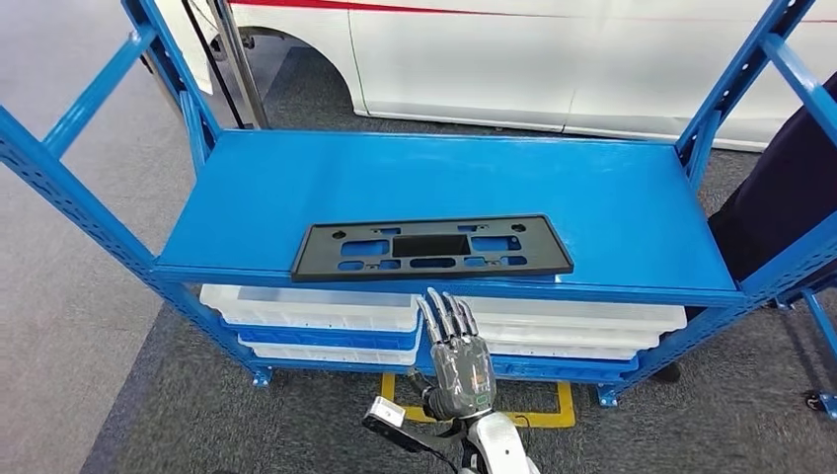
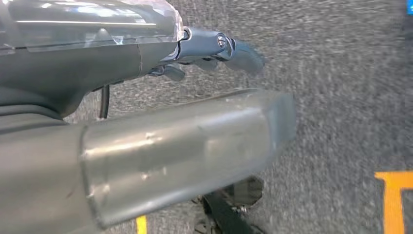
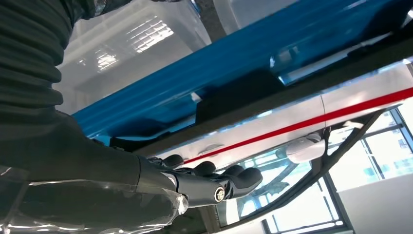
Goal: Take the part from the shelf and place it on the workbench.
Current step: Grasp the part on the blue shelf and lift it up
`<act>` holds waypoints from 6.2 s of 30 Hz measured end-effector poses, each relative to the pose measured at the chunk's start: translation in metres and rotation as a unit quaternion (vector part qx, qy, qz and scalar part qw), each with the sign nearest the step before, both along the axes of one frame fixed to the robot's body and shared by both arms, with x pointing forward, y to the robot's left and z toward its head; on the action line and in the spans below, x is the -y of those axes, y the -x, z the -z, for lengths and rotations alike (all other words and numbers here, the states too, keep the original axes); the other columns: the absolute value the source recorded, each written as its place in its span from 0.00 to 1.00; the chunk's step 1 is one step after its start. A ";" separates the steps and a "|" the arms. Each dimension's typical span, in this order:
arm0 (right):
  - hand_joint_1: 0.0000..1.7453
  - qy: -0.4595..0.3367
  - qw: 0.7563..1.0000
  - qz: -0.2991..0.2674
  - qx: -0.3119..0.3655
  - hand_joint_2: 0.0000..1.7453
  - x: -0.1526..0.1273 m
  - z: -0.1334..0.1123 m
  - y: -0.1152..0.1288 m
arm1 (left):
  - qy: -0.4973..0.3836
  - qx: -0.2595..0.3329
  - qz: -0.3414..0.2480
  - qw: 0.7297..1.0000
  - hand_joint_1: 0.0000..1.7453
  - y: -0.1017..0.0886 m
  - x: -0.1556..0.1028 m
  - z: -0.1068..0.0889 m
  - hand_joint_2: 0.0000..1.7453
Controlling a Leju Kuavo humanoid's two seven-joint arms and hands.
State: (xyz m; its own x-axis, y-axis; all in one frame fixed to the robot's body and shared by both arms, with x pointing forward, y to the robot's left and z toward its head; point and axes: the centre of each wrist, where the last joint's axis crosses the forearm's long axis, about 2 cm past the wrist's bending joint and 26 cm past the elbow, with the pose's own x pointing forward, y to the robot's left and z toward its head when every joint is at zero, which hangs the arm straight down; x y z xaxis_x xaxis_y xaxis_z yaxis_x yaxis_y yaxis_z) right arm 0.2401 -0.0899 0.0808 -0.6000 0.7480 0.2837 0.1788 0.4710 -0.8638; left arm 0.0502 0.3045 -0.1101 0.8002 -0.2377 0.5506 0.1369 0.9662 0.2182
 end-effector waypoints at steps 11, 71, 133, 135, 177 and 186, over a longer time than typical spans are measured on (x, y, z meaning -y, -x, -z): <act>0.00 0.000 1.000 0.007 -0.005 1.00 0.001 0.002 0.002 | 0.000 -0.005 0.004 1.000 0.00 0.001 0.000 0.000 0.00; 0.00 0.110 0.991 0.075 0.002 1.00 0.022 -0.022 -0.045 | -0.025 -0.010 0.073 0.997 0.00 -0.016 -0.017 -0.003 0.00; 1.00 0.143 0.969 0.175 -0.096 1.00 0.130 -0.008 -0.098 | -0.027 -0.006 0.065 0.998 0.00 0.001 -0.021 -0.001 0.00; 1.00 0.138 0.970 0.174 -0.101 1.00 0.131 -0.008 -0.098 | -0.025 -0.006 0.062 0.998 0.00 0.002 -0.019 0.000 0.00; 1.00 -0.533 0.819 -0.187 -0.101 1.00 0.091 -0.082 0.083 | 0.003 -0.030 -0.052 0.998 0.00 0.020 0.017 0.002 0.00; 1.00 -0.542 0.797 -0.198 -0.180 1.00 0.090 -0.022 0.111 | 0.014 -0.041 -0.077 0.996 0.00 0.025 0.020 0.003 0.00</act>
